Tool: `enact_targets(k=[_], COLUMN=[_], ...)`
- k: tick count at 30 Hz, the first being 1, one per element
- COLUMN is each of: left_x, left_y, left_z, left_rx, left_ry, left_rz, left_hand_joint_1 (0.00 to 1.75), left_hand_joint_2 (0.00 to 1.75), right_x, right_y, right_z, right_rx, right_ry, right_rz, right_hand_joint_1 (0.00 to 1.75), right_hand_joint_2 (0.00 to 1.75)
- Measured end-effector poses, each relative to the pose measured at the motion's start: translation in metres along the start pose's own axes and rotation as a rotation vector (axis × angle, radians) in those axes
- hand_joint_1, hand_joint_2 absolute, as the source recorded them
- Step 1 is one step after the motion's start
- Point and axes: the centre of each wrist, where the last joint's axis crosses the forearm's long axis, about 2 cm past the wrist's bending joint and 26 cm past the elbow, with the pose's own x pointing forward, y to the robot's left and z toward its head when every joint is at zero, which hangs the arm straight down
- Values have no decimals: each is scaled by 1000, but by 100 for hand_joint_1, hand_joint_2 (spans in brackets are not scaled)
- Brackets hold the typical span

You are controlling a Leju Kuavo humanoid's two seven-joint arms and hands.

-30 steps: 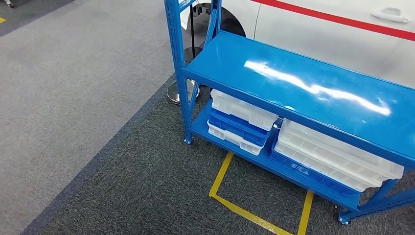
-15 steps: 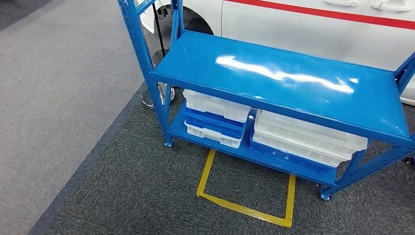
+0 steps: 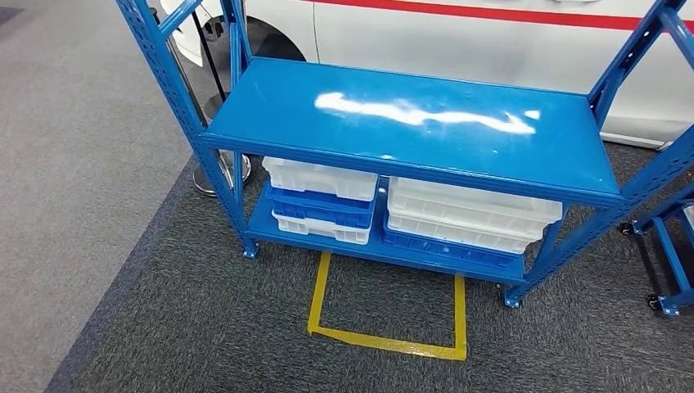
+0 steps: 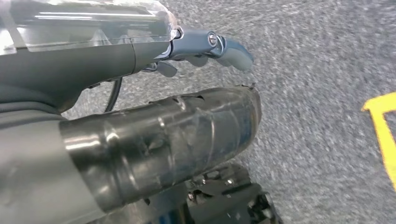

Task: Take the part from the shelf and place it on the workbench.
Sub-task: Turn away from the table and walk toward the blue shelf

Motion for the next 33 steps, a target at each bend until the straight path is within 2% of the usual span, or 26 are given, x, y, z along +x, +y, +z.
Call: enact_targets(k=[2,6,28,32,33], left_x=[0,-2,-2,-2,-2], left_y=[0,-1,-1,-1,-1], left_z=[0,1,1,1,1], left_rx=[-2,-7,-11,-12,-12], left_ry=[-1,2,3,3,3], left_rz=[-3,-8,-9,-9,-9], left_hand_joint_1=[0,0,0,0,0], left_hand_joint_2=[0,0,0,175,175], right_x=[0,2,4,4,4], right_y=[0,-1,-1,-1,-1], right_z=[0,0,-1,-1,-1], right_rx=[-2,-10,-16,-20,-21], right_ry=[17,34,41,40,40], right_rz=[6,17,34,38,39], right_hand_joint_1=[0,0,0,0,0], right_hand_joint_2=[0,175,175,175,175])
